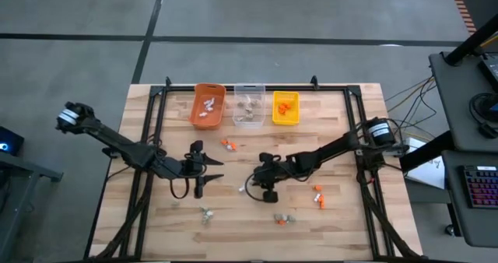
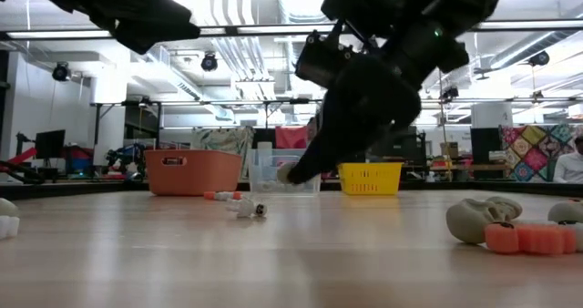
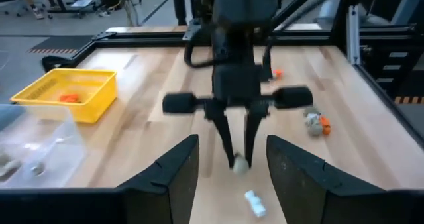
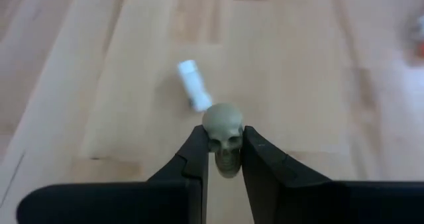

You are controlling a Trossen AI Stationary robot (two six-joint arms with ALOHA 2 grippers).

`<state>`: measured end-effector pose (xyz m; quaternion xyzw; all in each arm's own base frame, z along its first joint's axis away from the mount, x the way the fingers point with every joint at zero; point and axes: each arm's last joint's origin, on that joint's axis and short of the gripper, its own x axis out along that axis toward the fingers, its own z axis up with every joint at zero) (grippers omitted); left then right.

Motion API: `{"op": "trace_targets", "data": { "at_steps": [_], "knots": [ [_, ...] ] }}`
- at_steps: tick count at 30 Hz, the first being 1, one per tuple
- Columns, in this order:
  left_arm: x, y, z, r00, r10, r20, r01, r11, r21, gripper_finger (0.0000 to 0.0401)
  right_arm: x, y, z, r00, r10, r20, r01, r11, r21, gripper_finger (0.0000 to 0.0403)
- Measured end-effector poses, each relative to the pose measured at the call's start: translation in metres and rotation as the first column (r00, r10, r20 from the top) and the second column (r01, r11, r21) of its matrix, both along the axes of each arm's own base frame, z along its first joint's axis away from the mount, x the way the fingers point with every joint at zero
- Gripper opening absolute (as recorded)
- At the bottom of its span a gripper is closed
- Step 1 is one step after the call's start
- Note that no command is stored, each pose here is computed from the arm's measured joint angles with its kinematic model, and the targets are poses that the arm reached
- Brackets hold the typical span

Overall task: Sort Halloween decoration
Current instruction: Put the gray skull toy into the transparent bin

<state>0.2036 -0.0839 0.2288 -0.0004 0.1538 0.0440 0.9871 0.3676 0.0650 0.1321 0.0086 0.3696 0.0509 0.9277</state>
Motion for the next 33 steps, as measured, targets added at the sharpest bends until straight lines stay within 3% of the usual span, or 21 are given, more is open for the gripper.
{"op": "trace_targets", "data": {
  "at_steps": [5, 14, 22, 27, 33],
  "knots": [
    [-0.011, 0.007, 0.003, 0.998, 0.049, -0.03, -0.049, 0.998, 0.03, 0.016, -0.001, -0.021, 0.024, 0.998, -0.061, 0.002, 0.061, 0.998, -0.003, 0.0054],
    [-0.021, 0.014, 0.005, 0.991, 0.122, -0.055, -0.117, 0.99, 0.084, 0.016, 0.023, -0.077, 0.064, 0.991, -0.122, -0.049, 0.114, 0.985, -0.131, 0.0054],
    [-0.033, 0.02, 0.009, 0.986, 0.149, -0.074, -0.141, 0.985, 0.1, 0.016, 0.043, -0.126, 0.096, 0.987, -0.159, 0.038, 0.163, 0.965, -0.207, 0.0054],
    [-0.039, 0.024, 0.011, 0.982, 0.173, -0.073, -0.164, 0.98, 0.109, 0.016, 0.056, -0.154, 0.1, 0.984, -0.163, 0.066, 0.175, 0.949, -0.263, 0.0054],
    [-0.049, 0.03, 0.02, 0.975, 0.22, -0.022, -0.22, 0.975, 0.022, 0.016, 0.067, -0.185, 0.105, 0.976, -0.195, 0.095, 0.214, 0.931, -0.295, 0.0054]
  ]
}}
